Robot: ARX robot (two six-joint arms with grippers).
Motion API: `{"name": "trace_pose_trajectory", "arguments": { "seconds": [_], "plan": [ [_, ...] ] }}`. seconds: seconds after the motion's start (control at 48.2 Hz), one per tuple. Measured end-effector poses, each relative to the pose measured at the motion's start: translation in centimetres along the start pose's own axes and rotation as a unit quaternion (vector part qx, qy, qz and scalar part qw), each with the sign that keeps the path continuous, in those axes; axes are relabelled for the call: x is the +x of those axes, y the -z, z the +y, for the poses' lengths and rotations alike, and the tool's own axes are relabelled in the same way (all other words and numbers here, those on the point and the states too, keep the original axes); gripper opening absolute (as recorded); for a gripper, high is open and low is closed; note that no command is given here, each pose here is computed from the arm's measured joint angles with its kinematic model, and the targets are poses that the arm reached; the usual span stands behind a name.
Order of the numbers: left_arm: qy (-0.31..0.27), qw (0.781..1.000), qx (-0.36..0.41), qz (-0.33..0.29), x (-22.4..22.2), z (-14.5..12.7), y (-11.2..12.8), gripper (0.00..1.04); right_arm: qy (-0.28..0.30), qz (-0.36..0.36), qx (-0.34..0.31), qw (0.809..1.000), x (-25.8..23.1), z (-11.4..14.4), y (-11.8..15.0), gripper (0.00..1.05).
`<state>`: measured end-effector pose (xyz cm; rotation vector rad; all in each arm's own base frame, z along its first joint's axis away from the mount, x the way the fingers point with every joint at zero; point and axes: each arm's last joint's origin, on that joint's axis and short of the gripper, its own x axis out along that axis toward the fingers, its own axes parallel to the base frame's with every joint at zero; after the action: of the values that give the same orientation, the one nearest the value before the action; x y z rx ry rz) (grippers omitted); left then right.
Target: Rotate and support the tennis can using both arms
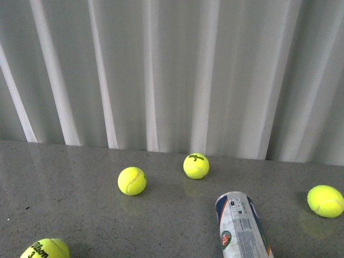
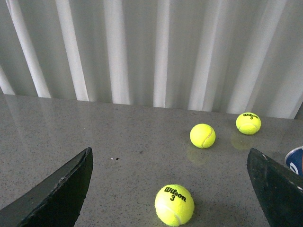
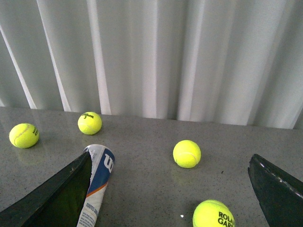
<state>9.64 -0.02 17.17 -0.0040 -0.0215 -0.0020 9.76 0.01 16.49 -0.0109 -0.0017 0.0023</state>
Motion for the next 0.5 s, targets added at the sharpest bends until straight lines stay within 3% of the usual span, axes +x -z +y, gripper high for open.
{"name": "trace_pose_trajectory", "arguments": {
  "seconds": [0.498],
  "plan": [
    [0.000, 1.000, 0.000, 0.000, 0.00, 0.00, 0.00, 0.98, 0.000, 0.000, 0.000, 1.000, 0.00, 0.00, 0.00, 0.98]
  ]
}}
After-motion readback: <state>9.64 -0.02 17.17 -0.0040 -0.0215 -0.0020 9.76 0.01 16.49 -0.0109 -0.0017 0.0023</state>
